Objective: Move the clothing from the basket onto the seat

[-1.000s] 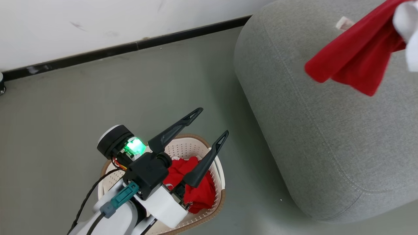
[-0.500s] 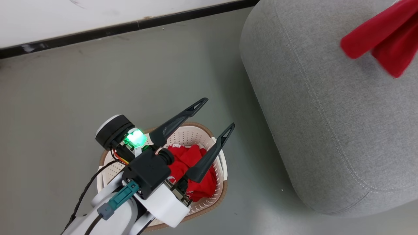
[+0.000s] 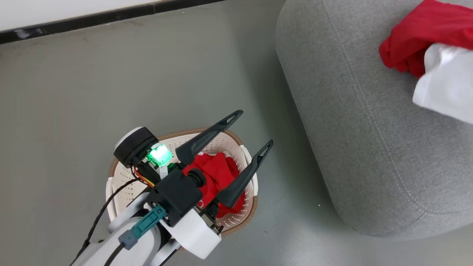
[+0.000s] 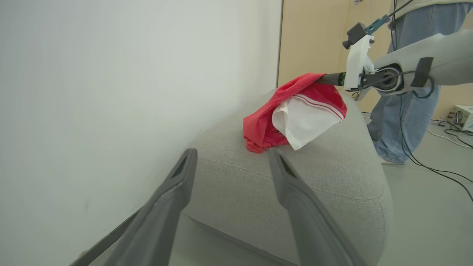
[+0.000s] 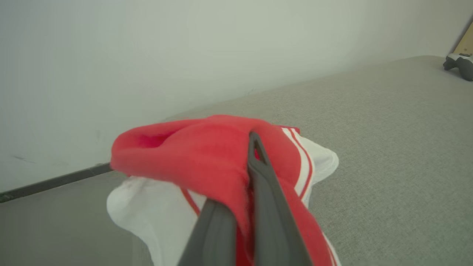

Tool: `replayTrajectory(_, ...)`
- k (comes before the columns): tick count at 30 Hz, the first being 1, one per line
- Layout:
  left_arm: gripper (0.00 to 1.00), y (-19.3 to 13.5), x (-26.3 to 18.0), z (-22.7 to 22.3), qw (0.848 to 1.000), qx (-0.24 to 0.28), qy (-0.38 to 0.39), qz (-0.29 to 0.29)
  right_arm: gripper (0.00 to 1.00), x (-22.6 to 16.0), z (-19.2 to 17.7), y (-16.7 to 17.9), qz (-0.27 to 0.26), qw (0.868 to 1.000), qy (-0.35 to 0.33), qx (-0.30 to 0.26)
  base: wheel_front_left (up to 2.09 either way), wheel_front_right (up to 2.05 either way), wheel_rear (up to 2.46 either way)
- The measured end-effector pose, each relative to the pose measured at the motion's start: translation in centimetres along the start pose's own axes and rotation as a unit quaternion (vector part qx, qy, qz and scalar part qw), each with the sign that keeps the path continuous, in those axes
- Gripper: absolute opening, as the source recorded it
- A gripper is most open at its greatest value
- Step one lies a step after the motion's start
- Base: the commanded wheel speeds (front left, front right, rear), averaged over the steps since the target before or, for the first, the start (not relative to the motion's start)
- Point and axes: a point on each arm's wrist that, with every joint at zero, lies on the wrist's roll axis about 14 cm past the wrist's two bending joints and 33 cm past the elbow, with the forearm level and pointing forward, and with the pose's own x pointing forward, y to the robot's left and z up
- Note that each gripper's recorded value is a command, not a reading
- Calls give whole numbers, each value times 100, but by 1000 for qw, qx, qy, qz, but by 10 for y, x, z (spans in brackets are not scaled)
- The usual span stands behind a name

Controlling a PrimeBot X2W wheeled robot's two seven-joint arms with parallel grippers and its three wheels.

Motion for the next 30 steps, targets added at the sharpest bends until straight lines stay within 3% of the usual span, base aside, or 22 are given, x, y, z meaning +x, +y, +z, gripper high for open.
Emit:
replayTrajectory(9, 100, -2, 3, -8, 1000, -7, 3, -11, 0, -11, -53, -19, -34, 996, 73, -31, 0, 0, 0)
replayTrajectory(15, 100, -1, 3, -13, 1000, -11, 6, -11, 2, -11, -71, -10, -34, 995, 89, -23, 0, 0, 0)
replayTrajectory(18, 100, -2, 3, -16, 1000, -9, 8, -12, 35, -11, -75, -7, -34, 995, 93, -20, 0, 0, 0)
replayTrajectory(19, 100, -2, 4, -16, 1000, -9, 9, -13, 44, -12, -76, -7, -35, 995, 93, -18, 0, 0, 0)
replayTrajectory(20, 100, -2, 4, -17, 1000, -10, 10, -13, 46, -12, -77, -7, -36, 995, 94, -17, 0, 0, 0)
replayTrajectory(21, 100, -2, 4, -18, 1000, -10, 11, -13, 80, -13, -78, -7, -37, 995, 95, -16, 0, 0, 0)
replayTrajectory(22, 100, -2, 4, -19, 1000, -10, 12, -13, 96, -13, -79, -7, -36, 995, 96, -17, 0, 0, 0)
replayTrajectory(23, 100, -2, 4, -19, 1000, -10, 12, -13, 100, -14, -79, -6, -35, 995, 97, -19, 0, 0, 0)
replayTrajectory(30, 100, -2, 6, -20, 1000, -7, 10, -14, 100, -18, -81, 1, -28, 995, 90, -9, 0, 0, 0)
